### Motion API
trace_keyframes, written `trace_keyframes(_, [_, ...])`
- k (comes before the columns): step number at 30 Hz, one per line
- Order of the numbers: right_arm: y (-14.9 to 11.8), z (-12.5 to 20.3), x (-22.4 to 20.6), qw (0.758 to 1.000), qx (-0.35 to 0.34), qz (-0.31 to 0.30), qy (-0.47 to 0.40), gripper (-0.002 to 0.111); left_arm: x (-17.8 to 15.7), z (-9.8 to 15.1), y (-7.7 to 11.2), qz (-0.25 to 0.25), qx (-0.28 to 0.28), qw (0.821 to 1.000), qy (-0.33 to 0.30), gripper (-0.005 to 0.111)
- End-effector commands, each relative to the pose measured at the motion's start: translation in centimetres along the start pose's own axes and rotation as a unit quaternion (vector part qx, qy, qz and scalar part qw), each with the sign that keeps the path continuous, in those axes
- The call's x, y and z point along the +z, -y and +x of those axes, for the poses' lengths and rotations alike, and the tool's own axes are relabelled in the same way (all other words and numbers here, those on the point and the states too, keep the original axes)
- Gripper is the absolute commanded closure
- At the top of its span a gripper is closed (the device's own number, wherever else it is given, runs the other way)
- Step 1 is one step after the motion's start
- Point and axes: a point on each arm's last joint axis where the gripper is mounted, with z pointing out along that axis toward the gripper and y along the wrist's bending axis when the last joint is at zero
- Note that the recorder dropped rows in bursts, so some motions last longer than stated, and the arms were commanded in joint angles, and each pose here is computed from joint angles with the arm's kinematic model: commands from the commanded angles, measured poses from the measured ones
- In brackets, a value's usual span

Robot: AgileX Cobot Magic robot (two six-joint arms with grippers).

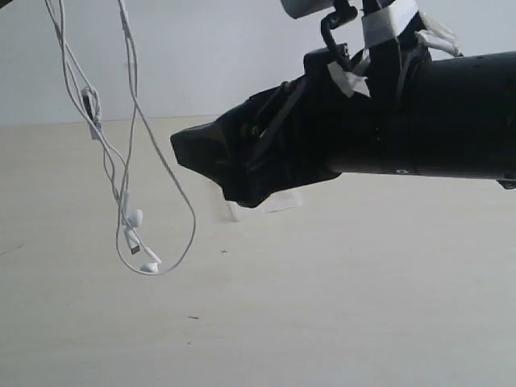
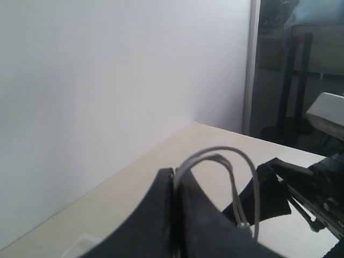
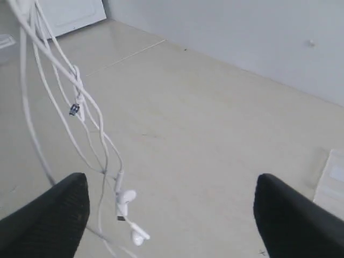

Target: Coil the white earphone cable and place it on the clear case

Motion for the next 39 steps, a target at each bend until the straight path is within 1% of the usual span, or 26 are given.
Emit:
trace_keyframes(1, [-1.0,-0.5,-0.5,0.999,-0.002,-0.048,-0.006,0.039,-0.2,-0.4,0.2,0.01,-0.004,1.0,0.007,0.107])
trace_keyframes(2, [-1.5,-0.7,-0.7,0.998,-0.014,-0.067,-0.015,0.041,-0.3,-0.4,0.3,0.011,-0.003,1.0,0.007,0.107])
trace_keyframes(4, [-2.1,-1.2,-1.3,0.994,-0.03,-0.09,-0.054,0.04,-0.3,-0.4,0.4,0.016,-0.003,1.0,0.007,0.107])
trace_keyframes(5, [-2.0,-1.3,-1.4,0.992,-0.055,-0.085,-0.079,0.038,-0.3,-0.4,0.4,0.016,-0.003,1.0,0.007,0.107])
trace_keyframes(7, [-1.6,-1.9,-2.0,0.987,-0.083,-0.056,-0.123,0.035,-0.3,-0.4,0.4,0.015,-0.002,1.0,0.007,0.107])
trace_keyframes(8, [-1.4,-2.3,-2.2,0.987,-0.082,-0.042,-0.134,0.034,-0.3,-0.4,0.4,0.015,-0.002,1.0,0.007,0.107])
trace_keyframes(10, [-1.2,-3.1,-2.8,0.984,-0.105,-0.02,-0.142,0.035,-0.3,-0.4,0.4,0.015,-0.002,1.0,0.007,0.107])
trace_keyframes(15, [-2.0,-4.0,-3.5,0.984,-0.125,-0.051,-0.12,0.035,-0.3,-0.4,0.4,0.018,-0.002,1.0,0.006,0.107])
trace_keyframes(19, [-2.3,-4.0,-3.0,0.982,-0.137,-0.076,-0.104,0.035,-0.3,-0.4,0.5,0.021,-0.005,1.0,0.006,0.107])
trace_keyframes(23, [-2.3,-3.9,-1.9,0.979,-0.175,-0.09,-0.058,0.037,-0.4,-0.4,0.7,0.03,-0.006,1.0,0.007,0.107])
trace_keyframes(25, [-2.7,-4.0,-1.7,0.976,-0.185,-0.11,-0.029,0.039,-0.6,-0.6,0.8,0.031,-0.004,0.999,0.01,0.107])
trace_keyframes(27, [-3.0,-4.0,-1.3,0.975,-0.18,-0.13,-0.002,0.039,-0.8,-0.7,0.9,0.031,-0.002,0.999,0.014,0.107])
trace_keyframes(29, [-3.0,-3.9,-0.9,0.973,-0.186,-0.136,0.01,0.039,-1.1,-0.9,1.0,0.031,0.0,0.999,0.018,0.107])
trace_keyframes(30, [-2.7,-3.6,-0.3,0.975,-0.179,-0.131,0.015,0.039,-1.3,-1.0,1.1,0.031,0.001,0.999,0.022,0.107])
trace_keyframes(34, [-2.4,-3.2,0.7,0.979,-0.161,-0.129,0.009,0.039,-1.5,-1.2,1.2,0.033,0.001,0.999,0.025,0.107])
trace_keyframes(39, [-2.4,-2.3,2.9,0.976,-0.143,-0.161,0.011,0.039,-1.5,-1.1,1.3,0.033,0.003,0.999,0.02,0.107])
